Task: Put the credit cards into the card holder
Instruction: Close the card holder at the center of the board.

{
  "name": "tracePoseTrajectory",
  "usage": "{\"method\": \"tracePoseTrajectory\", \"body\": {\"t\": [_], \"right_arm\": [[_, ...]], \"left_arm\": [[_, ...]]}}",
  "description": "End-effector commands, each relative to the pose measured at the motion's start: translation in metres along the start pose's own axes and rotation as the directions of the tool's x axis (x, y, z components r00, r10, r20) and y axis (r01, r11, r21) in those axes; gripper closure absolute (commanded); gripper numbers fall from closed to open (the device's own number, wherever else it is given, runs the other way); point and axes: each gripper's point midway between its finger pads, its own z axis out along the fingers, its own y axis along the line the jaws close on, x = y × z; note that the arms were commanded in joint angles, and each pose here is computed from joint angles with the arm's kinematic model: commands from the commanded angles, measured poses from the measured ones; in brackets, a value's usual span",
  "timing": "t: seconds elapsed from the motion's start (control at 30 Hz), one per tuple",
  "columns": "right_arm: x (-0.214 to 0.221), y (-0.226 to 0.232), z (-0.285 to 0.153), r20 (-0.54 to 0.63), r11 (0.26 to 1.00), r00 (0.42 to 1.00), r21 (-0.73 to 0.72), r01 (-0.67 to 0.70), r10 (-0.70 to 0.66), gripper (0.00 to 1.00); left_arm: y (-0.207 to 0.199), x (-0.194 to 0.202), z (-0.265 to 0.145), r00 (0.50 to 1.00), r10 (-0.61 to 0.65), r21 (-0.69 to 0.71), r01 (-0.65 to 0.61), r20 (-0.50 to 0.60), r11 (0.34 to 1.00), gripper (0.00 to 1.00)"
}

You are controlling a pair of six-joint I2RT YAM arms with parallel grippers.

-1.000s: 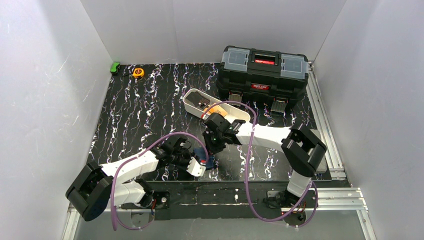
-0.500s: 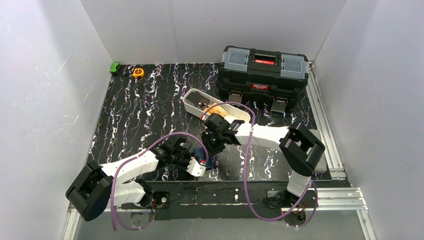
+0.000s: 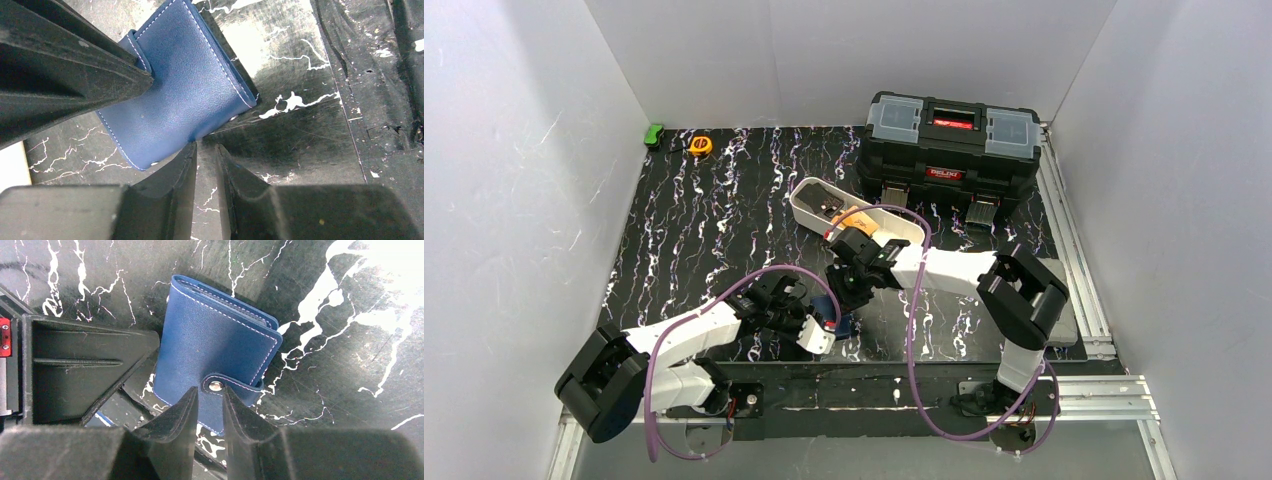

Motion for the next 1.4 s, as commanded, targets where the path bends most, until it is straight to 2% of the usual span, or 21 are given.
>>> {"method": "tracePoseTrajectory", "body": {"t": [0.0, 0.23, 1.1, 1.37], "right_arm": [[-0.012, 0.012, -0.003, 0.019, 1.0, 1.0, -0.019, 0.011, -0.011, 0.69], [-0.011, 0.013, -0.003, 0.017, 1.0, 1.0, -0.013, 0.015, -0.014, 0.75], [-0.006, 0.02, 0.004, -0.021, 0.997, 0.999, -0.067, 0.033, -0.034, 0.79], [-0.001, 0.008, 0.012, -0.066, 0.999, 0.998, 0.025, 0.023, -0.022, 0.83]], "left_arm": [[-0.013, -0.006, 0.0, 0.999, -0.006, 0.043, 0.004, 0.034, 0.999, 0.81], [-0.013, -0.006, 0.0, 0.999, -0.005, 0.043, 0.003, 0.037, 0.999, 0.81], [-0.017, -0.006, 0.001, 0.999, 0.017, 0.05, -0.019, 0.044, 0.999, 0.81], [-0.016, -0.009, 0.001, 0.999, 0.019, 0.05, -0.022, 0.051, 0.998, 0.81]]}}
